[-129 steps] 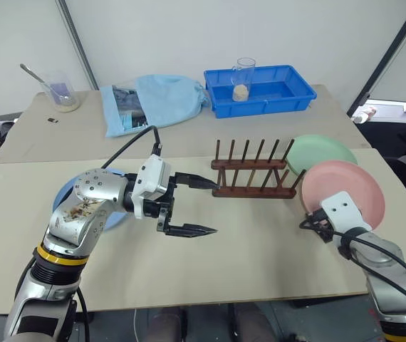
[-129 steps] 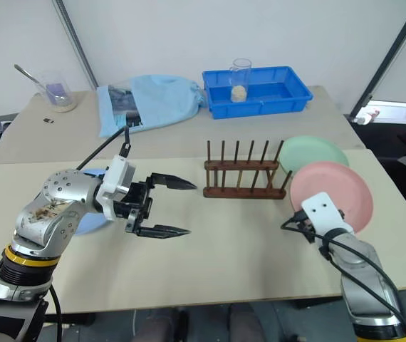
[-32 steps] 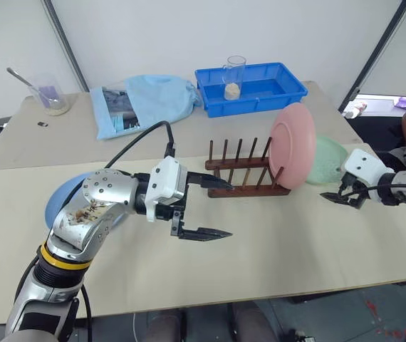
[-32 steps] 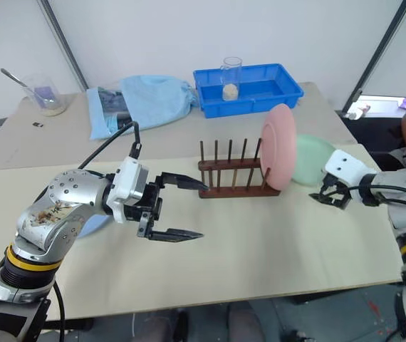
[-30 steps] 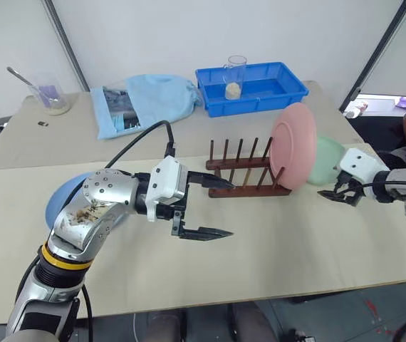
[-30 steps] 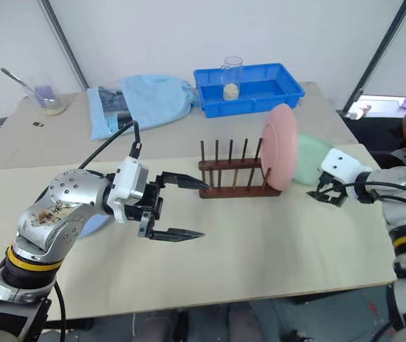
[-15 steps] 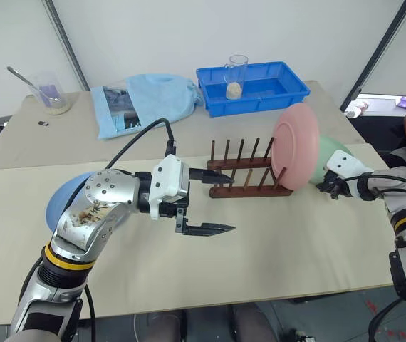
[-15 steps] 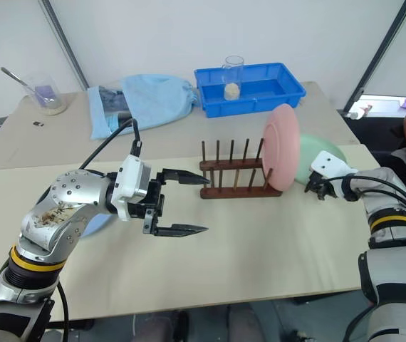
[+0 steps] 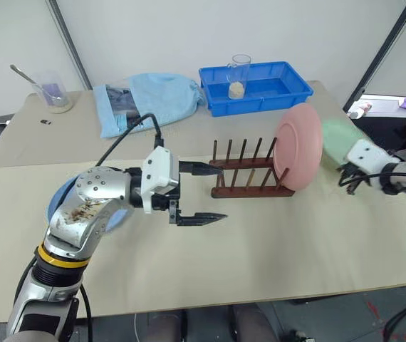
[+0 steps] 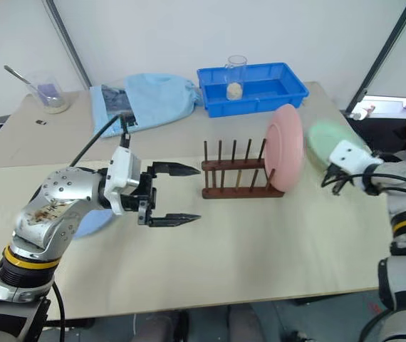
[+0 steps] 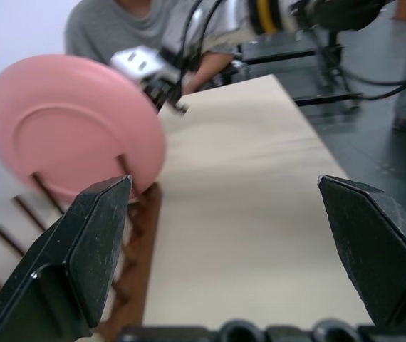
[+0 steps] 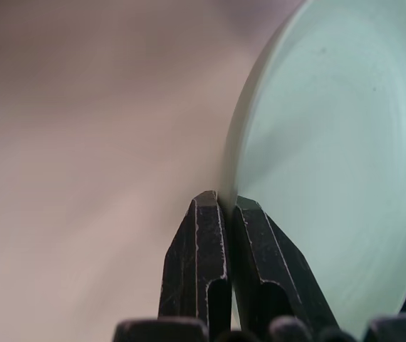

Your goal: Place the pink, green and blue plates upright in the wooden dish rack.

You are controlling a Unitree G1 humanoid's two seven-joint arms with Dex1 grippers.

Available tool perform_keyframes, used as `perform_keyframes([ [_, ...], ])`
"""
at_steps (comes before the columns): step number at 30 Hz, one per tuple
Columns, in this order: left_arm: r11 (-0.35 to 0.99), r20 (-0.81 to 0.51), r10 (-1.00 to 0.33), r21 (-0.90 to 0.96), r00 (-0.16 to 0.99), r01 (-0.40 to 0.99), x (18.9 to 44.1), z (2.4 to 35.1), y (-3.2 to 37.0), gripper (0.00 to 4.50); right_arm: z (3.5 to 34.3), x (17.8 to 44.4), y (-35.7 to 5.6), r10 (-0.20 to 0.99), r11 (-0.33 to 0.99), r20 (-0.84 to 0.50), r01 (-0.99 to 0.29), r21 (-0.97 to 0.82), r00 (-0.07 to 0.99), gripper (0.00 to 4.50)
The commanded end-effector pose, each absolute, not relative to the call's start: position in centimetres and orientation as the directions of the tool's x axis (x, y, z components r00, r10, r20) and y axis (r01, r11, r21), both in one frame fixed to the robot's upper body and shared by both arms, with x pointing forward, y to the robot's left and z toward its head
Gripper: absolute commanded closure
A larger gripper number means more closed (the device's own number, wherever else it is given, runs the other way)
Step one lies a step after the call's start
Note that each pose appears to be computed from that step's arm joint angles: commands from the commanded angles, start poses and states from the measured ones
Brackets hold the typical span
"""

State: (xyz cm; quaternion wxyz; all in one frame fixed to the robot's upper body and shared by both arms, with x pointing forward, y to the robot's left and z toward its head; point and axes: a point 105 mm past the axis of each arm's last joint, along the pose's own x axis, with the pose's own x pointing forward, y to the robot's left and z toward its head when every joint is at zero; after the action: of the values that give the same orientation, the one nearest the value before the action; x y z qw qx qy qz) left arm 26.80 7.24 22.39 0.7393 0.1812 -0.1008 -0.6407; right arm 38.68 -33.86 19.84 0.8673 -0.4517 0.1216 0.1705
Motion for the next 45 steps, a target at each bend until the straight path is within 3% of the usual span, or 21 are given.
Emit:
perform_keyframes([
  [1, 0.17, -0.031, -0.98, 0.389, 0.197, 0.906, 27.0, 23.4, 7.9, 0.0, 28.1, 37.6, -31.0, 0.298, 0.545, -0.084, -0.242, -0.802, 0.951, 4.46],
  [6, 0.211, -0.025, -0.971, 0.364, 0.236, 0.907, 27.3, 24.0, 9.1, 0.0, 34.7, 34.6, -24.9, 0.49, 0.677, 0.18, -0.242, -0.695, 0.853, 4.46],
  [8, 0.232, -0.034, -0.964, 0.368, 0.262, 0.9, 27.6, 24.1, 9.8, 0.0, 37.0, 33.0, -21.8, 0.573, 0.741, 0.291, -0.332, -0.584, 0.766, 4.46],
  [12, 0.256, -0.052, -0.954, 0.377, 0.296, 0.89, 27.9, 24.3, 10.7, 0.0, 38.7, 30.6, -17.6, 0.665, 0.746, 0.402, -0.541, -0.388, 0.63, 4.46],
  [17, 0.254, -0.081, -0.948, 0.387, 0.307, 0.886, 27.9, 24.0, 11.3, 0.0, 36.7, 29.0, -14.3, 0.727, 0.626, 0.435, -0.774, -0.101, 0.531, 4.46],
  [22, 0.214, -0.092, -0.959, 0.383, 0.268, 0.899, 27.2, 23.6, 10.8, 0.0, 31.7, 29.0, -13.0, 0.764, 0.567, 0.324, -0.82, 0.075, 0.558, 4.46],
  [45, 0.153, -0.089, -0.975, 0.383, 0.202, 0.911, 26.8, 23.7, 9.8, 0.0, 27.5, 30.4, -14.8, 0.795, 0.582, 0.113, -0.803, 0.129, 0.595, 4.46],
])
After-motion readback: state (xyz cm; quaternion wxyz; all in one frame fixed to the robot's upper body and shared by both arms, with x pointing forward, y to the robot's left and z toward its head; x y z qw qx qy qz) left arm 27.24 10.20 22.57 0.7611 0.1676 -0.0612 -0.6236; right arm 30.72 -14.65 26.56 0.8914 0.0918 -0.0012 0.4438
